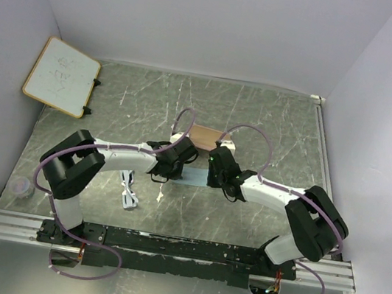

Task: Organize the sunglasses
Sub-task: Pick up the glasses cleaning cloth from the center of the board.

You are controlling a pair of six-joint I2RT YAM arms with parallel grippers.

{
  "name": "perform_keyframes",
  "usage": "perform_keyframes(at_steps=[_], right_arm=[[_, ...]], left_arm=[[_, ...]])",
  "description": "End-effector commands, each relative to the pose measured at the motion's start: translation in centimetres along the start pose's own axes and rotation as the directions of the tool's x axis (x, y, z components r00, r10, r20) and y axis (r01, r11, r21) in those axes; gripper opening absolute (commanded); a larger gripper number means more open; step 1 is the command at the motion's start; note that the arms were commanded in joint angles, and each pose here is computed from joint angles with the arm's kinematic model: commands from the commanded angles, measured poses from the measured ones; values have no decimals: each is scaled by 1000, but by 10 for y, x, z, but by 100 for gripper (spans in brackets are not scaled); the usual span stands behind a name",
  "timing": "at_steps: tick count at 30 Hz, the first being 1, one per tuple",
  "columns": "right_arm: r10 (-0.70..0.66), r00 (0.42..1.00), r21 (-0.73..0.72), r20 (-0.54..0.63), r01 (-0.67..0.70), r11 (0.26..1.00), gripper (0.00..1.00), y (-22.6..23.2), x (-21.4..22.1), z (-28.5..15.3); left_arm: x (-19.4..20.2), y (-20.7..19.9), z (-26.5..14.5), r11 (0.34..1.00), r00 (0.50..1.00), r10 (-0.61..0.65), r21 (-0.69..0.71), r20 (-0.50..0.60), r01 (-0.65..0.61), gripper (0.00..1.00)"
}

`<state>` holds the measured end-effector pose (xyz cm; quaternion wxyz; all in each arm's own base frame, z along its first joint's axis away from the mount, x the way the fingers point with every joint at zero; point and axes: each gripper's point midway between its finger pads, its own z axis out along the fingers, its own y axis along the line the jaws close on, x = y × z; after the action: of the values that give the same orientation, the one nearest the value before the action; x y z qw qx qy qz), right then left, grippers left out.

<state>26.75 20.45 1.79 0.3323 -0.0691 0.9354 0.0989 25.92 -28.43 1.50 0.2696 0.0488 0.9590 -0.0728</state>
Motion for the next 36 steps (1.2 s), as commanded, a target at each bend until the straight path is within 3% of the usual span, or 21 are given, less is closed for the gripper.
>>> perform_keyframes(at_steps=[1,36], right_arm=[[26,1000,1,0,-26,1000,21,2,-3,2],[29,1000,-35,-14,-29,999,13,10,1,8]], left_arm=[[10,5,2,1000,999,17,2,-34,-17,7],[13,5,3,1000,999,10,14,-40,-10,7]])
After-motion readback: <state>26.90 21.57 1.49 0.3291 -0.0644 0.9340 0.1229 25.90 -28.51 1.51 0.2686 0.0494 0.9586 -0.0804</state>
